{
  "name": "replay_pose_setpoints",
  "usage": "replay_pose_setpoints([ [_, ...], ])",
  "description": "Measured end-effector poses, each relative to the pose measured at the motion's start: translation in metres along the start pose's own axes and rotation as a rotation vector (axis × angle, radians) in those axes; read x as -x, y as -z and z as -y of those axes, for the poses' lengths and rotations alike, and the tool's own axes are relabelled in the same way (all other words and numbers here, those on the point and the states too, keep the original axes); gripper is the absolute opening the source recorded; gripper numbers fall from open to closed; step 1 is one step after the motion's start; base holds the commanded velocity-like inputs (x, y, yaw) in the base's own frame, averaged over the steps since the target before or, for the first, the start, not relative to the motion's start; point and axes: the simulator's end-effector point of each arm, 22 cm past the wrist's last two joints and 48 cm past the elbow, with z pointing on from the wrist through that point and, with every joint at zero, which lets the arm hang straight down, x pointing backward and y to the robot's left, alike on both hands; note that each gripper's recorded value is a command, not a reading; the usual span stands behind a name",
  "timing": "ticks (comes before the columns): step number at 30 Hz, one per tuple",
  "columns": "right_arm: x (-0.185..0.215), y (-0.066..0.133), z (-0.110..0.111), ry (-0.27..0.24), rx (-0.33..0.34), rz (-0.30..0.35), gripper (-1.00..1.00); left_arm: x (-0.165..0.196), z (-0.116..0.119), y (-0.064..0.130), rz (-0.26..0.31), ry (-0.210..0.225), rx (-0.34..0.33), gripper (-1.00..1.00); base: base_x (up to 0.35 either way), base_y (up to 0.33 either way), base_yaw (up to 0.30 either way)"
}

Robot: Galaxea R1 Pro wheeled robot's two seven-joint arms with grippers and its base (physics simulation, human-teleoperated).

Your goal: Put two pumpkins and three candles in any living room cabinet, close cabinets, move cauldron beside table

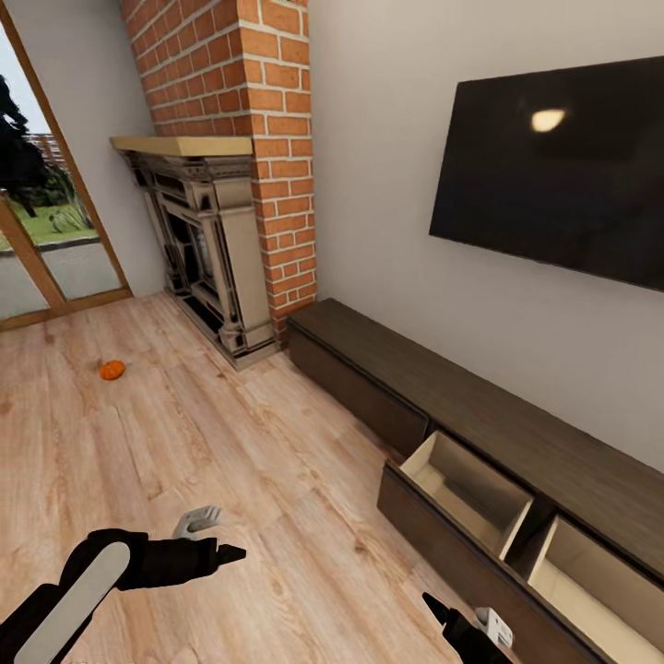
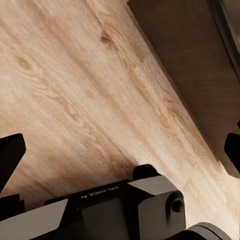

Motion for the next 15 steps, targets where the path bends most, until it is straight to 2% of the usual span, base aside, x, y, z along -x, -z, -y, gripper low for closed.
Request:
replay_pose_setpoints([
  [15,0.0069,0.0011,-0.0080,0.007,0.015,0.014,1.00,0.0051,0.0044,0.0068,0.019,-0.011,-0.002,1.00,0.003,0.000,0.144],
])
